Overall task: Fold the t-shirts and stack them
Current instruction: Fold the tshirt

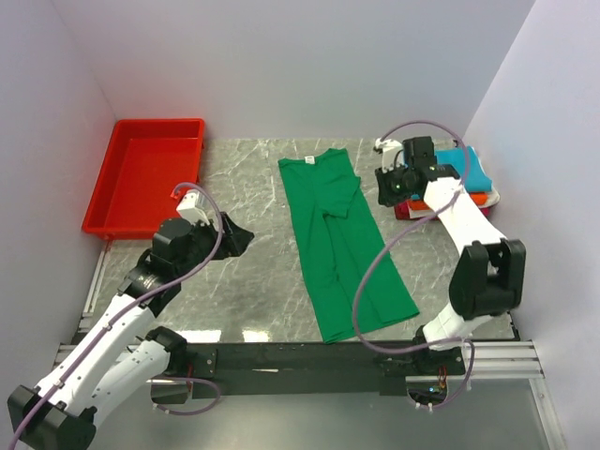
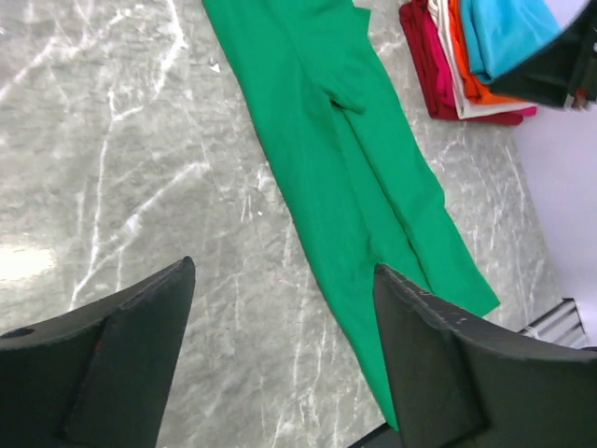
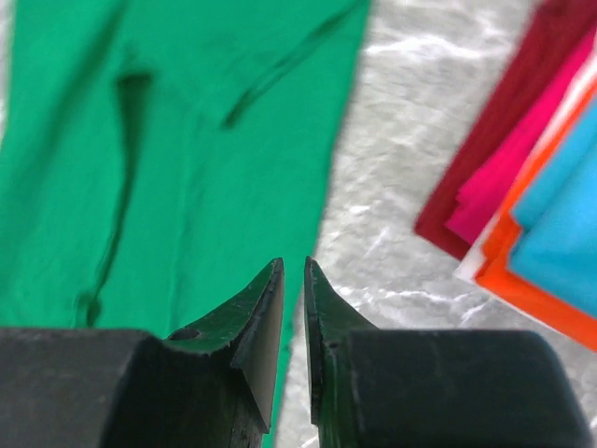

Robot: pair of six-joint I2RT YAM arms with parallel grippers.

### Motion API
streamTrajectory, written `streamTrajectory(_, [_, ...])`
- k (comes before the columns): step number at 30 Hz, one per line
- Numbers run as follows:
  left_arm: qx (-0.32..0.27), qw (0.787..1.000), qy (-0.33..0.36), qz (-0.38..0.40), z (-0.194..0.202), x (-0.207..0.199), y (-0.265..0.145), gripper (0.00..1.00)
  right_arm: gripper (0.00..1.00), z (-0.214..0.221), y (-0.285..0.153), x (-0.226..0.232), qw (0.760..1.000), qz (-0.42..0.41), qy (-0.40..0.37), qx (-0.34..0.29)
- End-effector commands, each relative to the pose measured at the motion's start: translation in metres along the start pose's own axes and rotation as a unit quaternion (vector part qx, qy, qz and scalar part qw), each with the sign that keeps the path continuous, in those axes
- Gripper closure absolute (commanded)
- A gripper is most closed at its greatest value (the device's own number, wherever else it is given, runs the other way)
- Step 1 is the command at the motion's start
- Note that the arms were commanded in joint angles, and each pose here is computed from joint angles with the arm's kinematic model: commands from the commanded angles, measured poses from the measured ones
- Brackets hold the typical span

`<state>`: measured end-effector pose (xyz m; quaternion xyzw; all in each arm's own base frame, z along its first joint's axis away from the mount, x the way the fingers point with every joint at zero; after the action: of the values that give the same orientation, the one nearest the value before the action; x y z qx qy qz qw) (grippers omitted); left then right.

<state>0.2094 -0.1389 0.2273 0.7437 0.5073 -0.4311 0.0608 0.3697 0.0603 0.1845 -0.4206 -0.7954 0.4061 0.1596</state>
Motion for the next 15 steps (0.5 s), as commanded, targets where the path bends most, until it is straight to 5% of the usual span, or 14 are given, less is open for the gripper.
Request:
streamTrajectory(1, [-0.023, 0.999, 0.023, -0.007, -0.012, -0.004, -0.006, 0.15, 0.78, 0.002, -0.010, 0.038, 0.994, -0.052, -0.092, -0.018])
streamTrajectory(15, [-0.030, 0.999, 0.014, -0.018, -0.009, 0.002, -0.017, 0.13, 0.74, 0.044, -0.006, 0.188, 0.955, -0.126, -0.267, 0.012])
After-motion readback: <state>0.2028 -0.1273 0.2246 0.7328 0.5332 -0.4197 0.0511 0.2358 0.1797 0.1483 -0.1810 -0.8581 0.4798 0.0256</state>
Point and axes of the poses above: each gripper's point midway between its finger pads, its own y axis out along the fingers, its own x axis along the line the jaws close on, z = x × y, the point moved 5 cm from there along -y, back along the fingers, and after that the axes turned 13 degrees about -y, right-handed, at the moved point
